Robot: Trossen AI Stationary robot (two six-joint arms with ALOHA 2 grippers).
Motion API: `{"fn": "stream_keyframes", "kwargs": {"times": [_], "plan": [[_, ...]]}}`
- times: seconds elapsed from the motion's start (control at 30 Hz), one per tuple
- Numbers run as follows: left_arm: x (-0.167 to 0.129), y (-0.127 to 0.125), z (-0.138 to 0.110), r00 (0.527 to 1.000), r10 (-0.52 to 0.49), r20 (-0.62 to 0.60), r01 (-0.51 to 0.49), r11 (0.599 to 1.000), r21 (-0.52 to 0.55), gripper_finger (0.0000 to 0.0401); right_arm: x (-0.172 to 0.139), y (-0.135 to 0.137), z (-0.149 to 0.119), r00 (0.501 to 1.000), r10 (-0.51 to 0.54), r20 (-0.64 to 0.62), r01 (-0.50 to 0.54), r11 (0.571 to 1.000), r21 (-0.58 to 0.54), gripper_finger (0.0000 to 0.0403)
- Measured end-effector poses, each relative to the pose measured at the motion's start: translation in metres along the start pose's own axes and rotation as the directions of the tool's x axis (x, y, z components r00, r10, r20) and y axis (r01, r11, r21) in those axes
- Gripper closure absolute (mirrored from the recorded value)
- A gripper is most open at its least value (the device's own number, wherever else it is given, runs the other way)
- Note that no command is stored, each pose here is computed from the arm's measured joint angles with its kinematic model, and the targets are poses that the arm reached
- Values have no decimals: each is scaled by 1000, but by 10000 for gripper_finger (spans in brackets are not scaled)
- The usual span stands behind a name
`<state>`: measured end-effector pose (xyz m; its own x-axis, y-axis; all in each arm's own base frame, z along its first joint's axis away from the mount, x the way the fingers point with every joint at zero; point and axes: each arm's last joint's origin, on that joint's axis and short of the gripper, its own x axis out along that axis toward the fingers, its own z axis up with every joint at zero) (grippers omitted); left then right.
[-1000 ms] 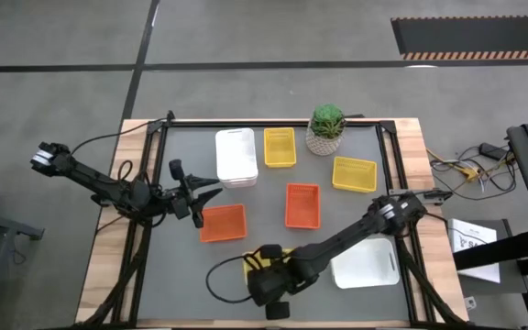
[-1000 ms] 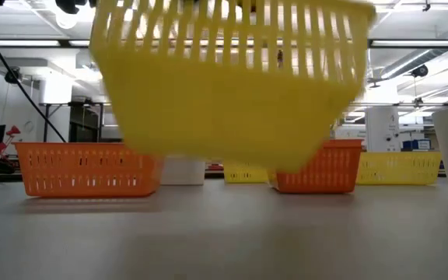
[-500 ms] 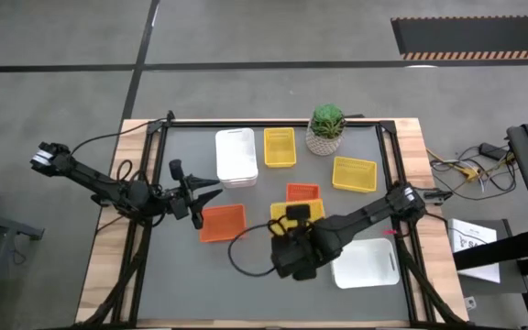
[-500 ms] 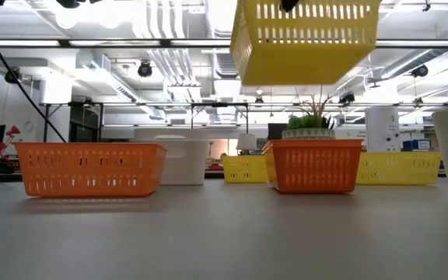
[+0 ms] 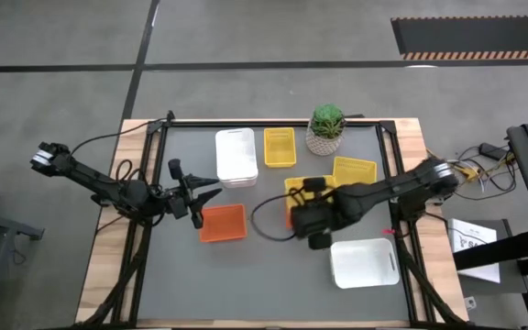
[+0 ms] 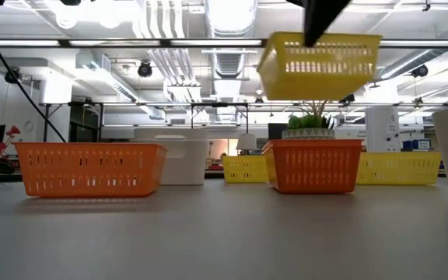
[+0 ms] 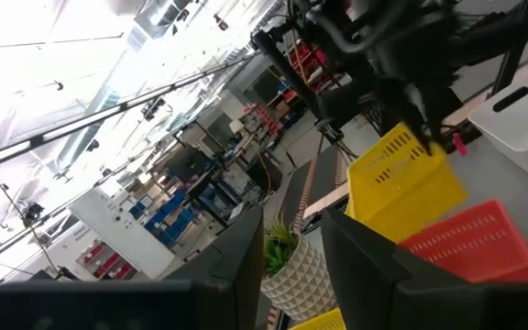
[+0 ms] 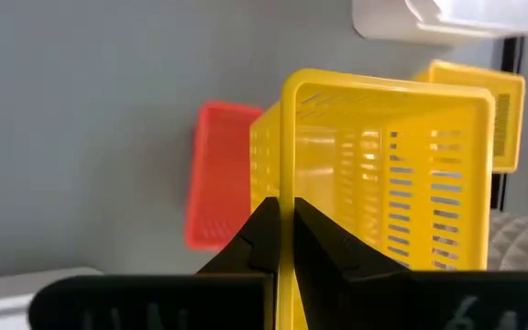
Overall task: Stack baskets by color
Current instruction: Stack the bottom yellow bin on top of the top right yellow bin
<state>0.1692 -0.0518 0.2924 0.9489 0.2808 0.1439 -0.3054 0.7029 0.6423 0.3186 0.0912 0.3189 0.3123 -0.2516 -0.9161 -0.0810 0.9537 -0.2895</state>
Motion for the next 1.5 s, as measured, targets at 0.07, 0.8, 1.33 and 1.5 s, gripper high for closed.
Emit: {"fn": "stream_keyframes", "kwargs": {"times": [0.07, 0.8, 1.33, 1.5], "plan": [[0, 0, 0, 1000, 3, 3, -3, 1000, -2, 303, -2, -9, -17, 1000, -2, 16, 2, 1000, 28, 391], [0, 6, 5, 998, 45, 43, -49, 994, 101, 303, 33, -81, -173, 993, -99, -71, 116, 951, 287, 391], [0, 6, 5, 998, 45, 43, -50, 994, 102, 303, 66, -86, -173, 989, -80, -122, 110, 958, 264, 390], [0, 6, 5, 998, 46, 42, -50, 993, 103, 303, 81, -84, -168, 981, -55, -186, 102, 961, 255, 386]]}}
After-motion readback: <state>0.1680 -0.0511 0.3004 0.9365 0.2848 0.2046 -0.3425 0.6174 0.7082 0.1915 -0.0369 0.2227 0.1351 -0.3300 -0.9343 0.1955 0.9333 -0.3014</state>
